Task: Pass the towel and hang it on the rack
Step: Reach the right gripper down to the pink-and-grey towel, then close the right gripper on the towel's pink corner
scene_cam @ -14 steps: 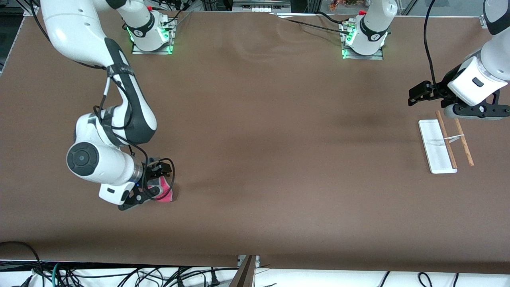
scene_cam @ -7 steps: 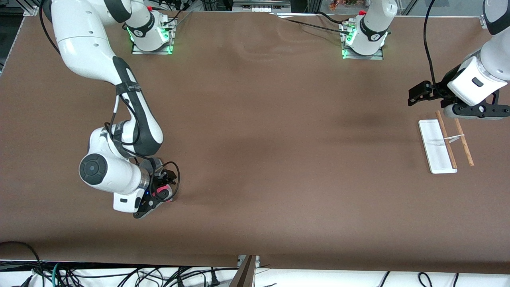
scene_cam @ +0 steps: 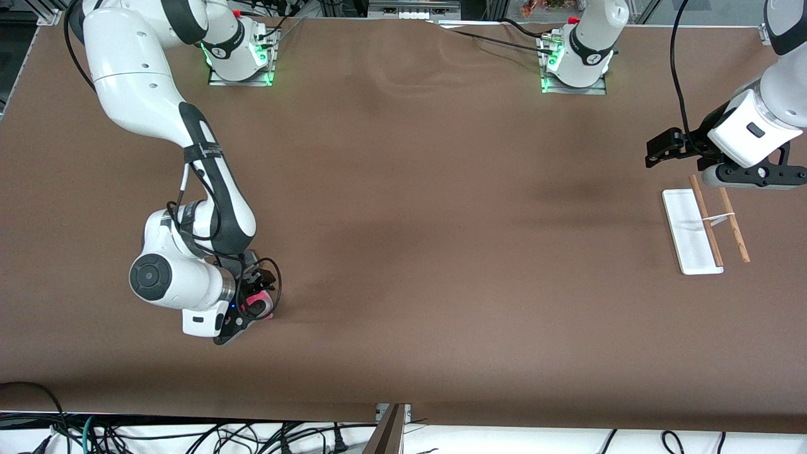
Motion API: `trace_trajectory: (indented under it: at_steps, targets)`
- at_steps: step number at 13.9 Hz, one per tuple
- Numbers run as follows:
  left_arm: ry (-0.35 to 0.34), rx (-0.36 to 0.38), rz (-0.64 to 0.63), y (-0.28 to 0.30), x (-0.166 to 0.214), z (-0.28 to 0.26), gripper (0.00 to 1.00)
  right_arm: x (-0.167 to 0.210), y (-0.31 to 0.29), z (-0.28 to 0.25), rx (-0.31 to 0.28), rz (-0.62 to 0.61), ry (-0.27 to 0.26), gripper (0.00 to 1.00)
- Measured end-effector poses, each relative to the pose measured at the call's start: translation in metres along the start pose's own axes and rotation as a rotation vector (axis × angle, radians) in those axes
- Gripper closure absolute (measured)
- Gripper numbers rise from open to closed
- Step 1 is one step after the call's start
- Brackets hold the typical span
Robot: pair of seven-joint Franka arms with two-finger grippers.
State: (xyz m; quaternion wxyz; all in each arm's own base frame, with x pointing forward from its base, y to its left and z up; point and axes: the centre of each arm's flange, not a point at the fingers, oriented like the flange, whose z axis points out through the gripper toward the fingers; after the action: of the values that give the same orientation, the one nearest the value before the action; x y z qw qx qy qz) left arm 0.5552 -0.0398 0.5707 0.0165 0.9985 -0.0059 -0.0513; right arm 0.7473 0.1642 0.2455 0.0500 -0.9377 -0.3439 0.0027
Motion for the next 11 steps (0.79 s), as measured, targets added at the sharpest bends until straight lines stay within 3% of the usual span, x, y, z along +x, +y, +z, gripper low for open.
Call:
trace_trajectory:
  at_steps: [6,11]
  targets:
    - [-0.004,0.000,0.000,0.000,0.001,0.002,0.00,-0.006,0.006,0.012,0.043,0.027,-0.001,0.08]
    - [-0.004,0.000,-0.001,-0.001,0.001,0.002,0.00,-0.018,0.013,0.021,0.077,0.050,-0.022,0.22]
